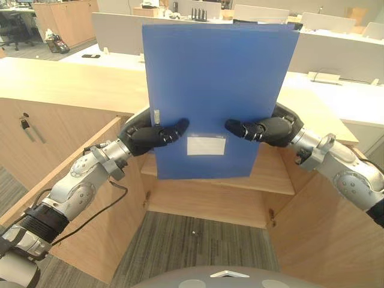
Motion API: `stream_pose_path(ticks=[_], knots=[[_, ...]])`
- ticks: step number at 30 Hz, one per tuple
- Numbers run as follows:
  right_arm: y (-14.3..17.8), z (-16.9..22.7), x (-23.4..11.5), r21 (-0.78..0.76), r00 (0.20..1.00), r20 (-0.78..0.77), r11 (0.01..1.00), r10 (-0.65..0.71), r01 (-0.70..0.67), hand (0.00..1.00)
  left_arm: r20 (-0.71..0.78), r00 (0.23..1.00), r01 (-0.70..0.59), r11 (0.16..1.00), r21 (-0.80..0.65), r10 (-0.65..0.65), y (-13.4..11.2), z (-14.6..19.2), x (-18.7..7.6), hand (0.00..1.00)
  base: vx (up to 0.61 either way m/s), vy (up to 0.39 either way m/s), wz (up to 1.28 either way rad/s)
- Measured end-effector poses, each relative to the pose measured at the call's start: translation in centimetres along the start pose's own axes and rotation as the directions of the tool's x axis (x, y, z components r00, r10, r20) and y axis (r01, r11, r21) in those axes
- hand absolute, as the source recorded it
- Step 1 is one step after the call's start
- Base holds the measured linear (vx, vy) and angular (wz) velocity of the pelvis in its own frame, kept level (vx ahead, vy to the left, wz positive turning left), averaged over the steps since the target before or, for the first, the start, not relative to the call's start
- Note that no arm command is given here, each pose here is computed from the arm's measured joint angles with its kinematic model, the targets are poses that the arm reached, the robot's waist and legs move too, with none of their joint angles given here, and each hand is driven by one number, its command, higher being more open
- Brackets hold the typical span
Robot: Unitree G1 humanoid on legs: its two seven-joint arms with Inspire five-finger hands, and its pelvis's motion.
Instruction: Walk over to the cabinet, pick up the folder, carry it to the office cabinet, place the folder inside the office cabinet, then close the office cabinet door
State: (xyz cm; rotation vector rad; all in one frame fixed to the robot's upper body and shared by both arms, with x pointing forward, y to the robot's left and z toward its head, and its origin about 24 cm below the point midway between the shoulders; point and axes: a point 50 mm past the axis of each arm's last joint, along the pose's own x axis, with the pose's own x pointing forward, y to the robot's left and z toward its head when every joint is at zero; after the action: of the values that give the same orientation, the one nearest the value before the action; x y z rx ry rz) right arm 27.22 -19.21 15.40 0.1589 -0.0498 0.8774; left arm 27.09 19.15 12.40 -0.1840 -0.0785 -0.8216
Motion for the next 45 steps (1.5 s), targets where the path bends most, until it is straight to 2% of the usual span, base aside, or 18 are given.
stream_pose_path(ticks=[5,6,10,12,14,15,17,20,23,26,31,36,40,41,42,45], knots=[[0.3,-2.2,-0.6,0.034,0.997,0.01,0.997,-0.076,0.075,0.0,-0.059,0.998,0.0,0.998,-0.066,-0.004,-0.7,-2.1,-0.7,0.0,0.0,0.002,-0.02],[0.5,-2.9,-0.9,0.049,0.996,-0.009,0.995,-0.084,0.084,0.0,-0.087,0.996,-0.006,0.995,-0.104,-0.003,-1.0,-3.0,-1.1,1.0,0.0,0.0,0.0],[1.8,-5.9,-2.4,0.115,0.985,-0.155,0.988,-0.08,0.099,0.0,-0.289,0.957,-0.035,0.985,-0.171,-0.016,-2.2,-6.9,-4.5,1.0,0.04,-0.003,0.0],[2.4,-7.4,-2.8,0.133,0.97,-0.237,0.987,-0.061,0.095,0.0,-0.427,0.904,-0.039,0.989,-0.144,-0.027,-2.5,-8.9,-6.4,1.0,0.04,-0.007,0.0],[3.6,-9.5,-3.0,0.135,0.936,-0.353,0.989,-0.009,0.06,0.0,-0.616,0.785,0.011,0.996,-0.087,-0.063,-3.4,-11.8,-9.3,1.0,0.0,0.0,0.0],[3.9,-9.9,-3.0,0.136,0.929,-0.371,0.989,0.0,0.054,0.0,-0.651,0.756,0.032,0.997,-0.075,-0.073,-3.6,-12.3,-9.9,1.0,0.0,0.0,0.0],[4.9,-11.4,-3.2,0.142,0.912,-0.41,0.989,0.02,0.042,0.0,-0.715,0.696,0.061,0.998,-0.035,-0.068,-4.7,-14.3,-11.7,1.0,-0.01,-0.003,0.02],[5.4,-12.2,-3.3,0.119,0.907,-0.422,0.992,0.01,0.045,0.0,-0.716,0.698,0.017,0.999,0.047,0.022,-5.1,-16.0,-12.4,1.0,0.0,-0.003,0.06],[5.2,-12.3,-3.4,0.063,0.904,-0.428,0.997,-0.015,0.046,0.0,-0.711,0.697,-0.091,0.995,0.041,0.093,-5.9,-18.3,-12.6,1.0,0.03,-0.007,0.14],[5.0,-12.6,-3.4,0.019,0.893,-0.449,0.999,-0.032,0.045,0.0,-0.735,0.663,-0.266,0.963,-0.05,0.145,-7.2,-21.3,-13.8,1.0,0.07,-0.018,0.07],[4.5,-14.1,-3.3,-0.053,0.848,-0.528,0.999,-0.032,0.005,0.0,-0.812,0.558,-0.507,0.845,-0.169,0.173,-10.1,-26.0,-15.5,1.0,0.05,-0.017,0.04],[3.5,-16.2,-3.0,-0.062,0.824,-0.561,0.997,-0.08,0.054,0.0,-0.831,0.498,-0.64,0.752,-0.158,0.25,-10.3,-27.3,-15.5,1.0,-0.03,0.008,0.01],[2.3,-18.2,-3.8,-0.036,0.81,-0.561,0.983,-0.17,0.181,0.0,-0.828,0.455,-0.74,0.657,-0.147,0.327,-10.4,-27.6,-16.0,1.0,-0.03,0.006,-0.01],[1.7,-19.3,-4.6,-0.035,0.781,-0.58,0.965,-0.23,0.259,0.0,-0.832,0.408,-0.795,0.595,-0.122,0.375,-10.3,-27.7,-16.5,1.0,0.0,0.0,0.0],[1.6,-19.4,-4.8,-0.036,0.775,-0.585,0.962,-0.238,0.269,0.0,-0.833,0.398,-0.804,0.583,-0.116,0.384,-10.3,-27.7,-16.6,1.0,0.0,0.0,0.0],[0.5,-21.0,-6.9,-0.047,0.703,-0.632,0.922,-0.326,0.385,0.0,-0.857,0.244,-0.902,0.431,-0.028,0.455,-10.1,-27.8,-19.0,1.0,0.0,0.0,0.0]])
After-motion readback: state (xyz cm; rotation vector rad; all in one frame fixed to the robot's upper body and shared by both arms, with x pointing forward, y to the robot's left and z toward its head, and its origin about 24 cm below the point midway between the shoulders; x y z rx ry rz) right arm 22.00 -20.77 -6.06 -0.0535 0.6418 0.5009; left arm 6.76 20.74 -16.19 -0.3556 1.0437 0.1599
